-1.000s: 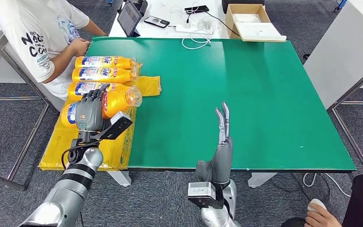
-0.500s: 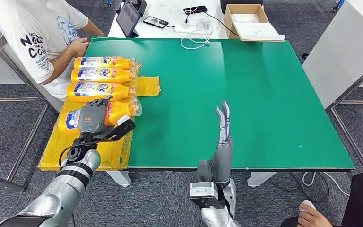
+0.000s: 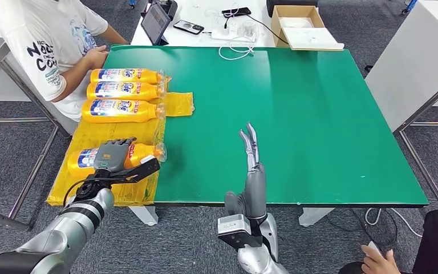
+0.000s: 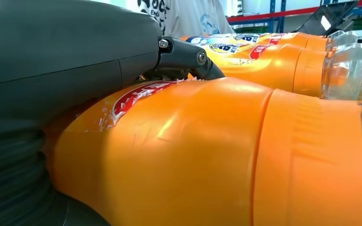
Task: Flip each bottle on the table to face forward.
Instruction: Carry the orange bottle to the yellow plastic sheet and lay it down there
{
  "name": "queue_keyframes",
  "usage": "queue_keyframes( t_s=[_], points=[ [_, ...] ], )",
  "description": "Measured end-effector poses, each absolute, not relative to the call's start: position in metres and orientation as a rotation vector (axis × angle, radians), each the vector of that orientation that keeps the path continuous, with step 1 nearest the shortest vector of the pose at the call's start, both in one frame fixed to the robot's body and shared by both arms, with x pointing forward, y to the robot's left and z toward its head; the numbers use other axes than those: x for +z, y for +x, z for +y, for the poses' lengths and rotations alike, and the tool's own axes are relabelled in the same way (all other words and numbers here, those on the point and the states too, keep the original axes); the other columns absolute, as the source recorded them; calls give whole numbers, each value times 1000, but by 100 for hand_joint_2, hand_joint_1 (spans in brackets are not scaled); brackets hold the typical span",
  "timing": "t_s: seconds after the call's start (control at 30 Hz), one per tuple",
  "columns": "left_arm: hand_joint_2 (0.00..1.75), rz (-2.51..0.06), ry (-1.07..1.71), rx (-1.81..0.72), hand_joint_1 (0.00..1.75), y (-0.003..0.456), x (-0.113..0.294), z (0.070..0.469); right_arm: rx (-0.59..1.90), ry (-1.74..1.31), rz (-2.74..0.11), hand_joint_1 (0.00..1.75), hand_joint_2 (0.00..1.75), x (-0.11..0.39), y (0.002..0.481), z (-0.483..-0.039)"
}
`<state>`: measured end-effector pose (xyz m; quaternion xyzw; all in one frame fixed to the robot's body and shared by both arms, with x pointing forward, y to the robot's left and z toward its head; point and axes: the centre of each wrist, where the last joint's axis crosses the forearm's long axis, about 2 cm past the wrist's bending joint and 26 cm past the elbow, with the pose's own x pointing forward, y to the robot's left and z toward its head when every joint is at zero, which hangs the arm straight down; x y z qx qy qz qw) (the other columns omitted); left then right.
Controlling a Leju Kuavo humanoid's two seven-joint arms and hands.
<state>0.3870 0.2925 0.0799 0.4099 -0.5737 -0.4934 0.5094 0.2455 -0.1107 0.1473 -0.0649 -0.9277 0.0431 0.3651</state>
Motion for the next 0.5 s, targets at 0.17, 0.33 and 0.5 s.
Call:
queue_keyframes(
  t_s=[0.17, 0.33, 0.5],
  points=[
    [87, -1366, 959, -1182, 17, 389, 81, 295, 127, -161, -2371, 0, 0, 144, 246, -110],
    [0, -1363, 749, -1065, 0, 394, 84, 297, 144, -155, -2361, 0, 0, 142, 246, -109],
    [0, -1362, 496, -950, 0, 400, 89, 297, 171, -142, -2354, 0, 0, 140, 248, -108]
  ],
)
